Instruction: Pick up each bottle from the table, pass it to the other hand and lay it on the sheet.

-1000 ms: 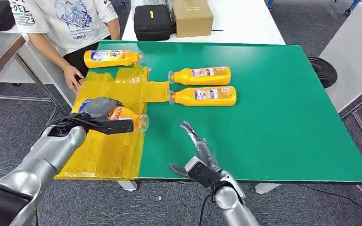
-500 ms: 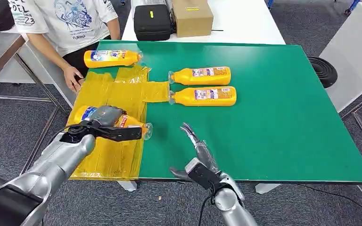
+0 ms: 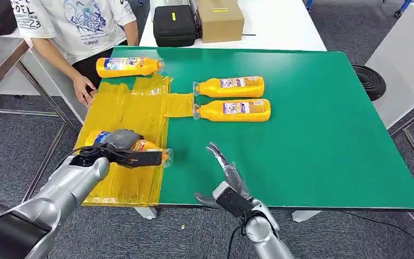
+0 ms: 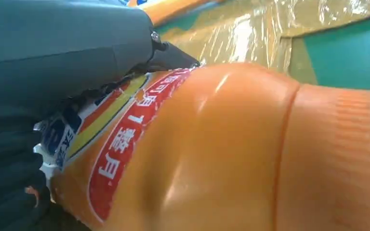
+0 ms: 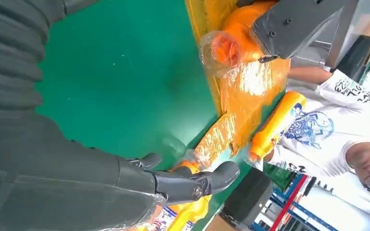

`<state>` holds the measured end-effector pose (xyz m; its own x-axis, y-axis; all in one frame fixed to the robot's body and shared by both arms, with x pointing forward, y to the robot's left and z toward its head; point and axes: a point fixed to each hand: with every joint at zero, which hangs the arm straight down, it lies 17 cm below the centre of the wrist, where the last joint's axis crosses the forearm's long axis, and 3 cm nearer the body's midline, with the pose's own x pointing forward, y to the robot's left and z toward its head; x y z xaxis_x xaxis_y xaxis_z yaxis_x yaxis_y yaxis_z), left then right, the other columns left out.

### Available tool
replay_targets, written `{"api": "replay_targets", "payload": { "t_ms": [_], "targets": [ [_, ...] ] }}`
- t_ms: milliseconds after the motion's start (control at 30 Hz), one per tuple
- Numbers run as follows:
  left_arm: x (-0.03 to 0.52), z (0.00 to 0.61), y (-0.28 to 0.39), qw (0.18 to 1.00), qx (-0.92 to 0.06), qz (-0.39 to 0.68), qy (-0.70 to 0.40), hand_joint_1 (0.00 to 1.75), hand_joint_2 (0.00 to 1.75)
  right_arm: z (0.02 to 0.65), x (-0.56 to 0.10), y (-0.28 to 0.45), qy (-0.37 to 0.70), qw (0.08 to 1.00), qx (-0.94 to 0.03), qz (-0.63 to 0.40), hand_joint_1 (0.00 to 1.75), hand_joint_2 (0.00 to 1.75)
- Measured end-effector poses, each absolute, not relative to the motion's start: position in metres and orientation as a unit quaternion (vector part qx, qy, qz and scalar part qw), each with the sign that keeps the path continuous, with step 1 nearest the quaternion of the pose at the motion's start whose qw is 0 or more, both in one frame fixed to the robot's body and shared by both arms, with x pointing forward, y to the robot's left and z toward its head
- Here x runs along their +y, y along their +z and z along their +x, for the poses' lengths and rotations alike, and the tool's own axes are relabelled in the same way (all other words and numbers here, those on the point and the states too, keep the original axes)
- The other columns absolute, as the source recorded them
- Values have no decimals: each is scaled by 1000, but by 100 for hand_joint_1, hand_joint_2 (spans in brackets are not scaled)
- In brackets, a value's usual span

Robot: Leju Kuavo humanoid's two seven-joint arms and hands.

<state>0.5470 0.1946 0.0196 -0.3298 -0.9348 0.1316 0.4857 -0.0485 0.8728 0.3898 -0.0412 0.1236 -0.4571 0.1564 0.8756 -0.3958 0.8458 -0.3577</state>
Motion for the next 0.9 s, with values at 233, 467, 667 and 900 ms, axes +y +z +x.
{"api": "replay_targets", "payload": {
  "t_ms": [233, 467, 667, 900],
  "targets": [
    [201, 547, 17, 536, -441, 244, -677, 175, 175, 389, -40, 120, 269, 518, -808, 76, 0, 175],
    [207, 546, 15, 566, -432, 223, -666, 150, 175, 390, -39, 117, 271, 521, -806, 76, 0, 175],
    [211, 544, 11, 576, -427, 218, -662, 17, 175, 390, -38, 117, 273, 521, -805, 76, 0, 175],
    [214, 541, 5, 574, -424, 226, -663, 16, 175, 391, -37, 117, 274, 520, -805, 76, 0, 175]
  ]
}}
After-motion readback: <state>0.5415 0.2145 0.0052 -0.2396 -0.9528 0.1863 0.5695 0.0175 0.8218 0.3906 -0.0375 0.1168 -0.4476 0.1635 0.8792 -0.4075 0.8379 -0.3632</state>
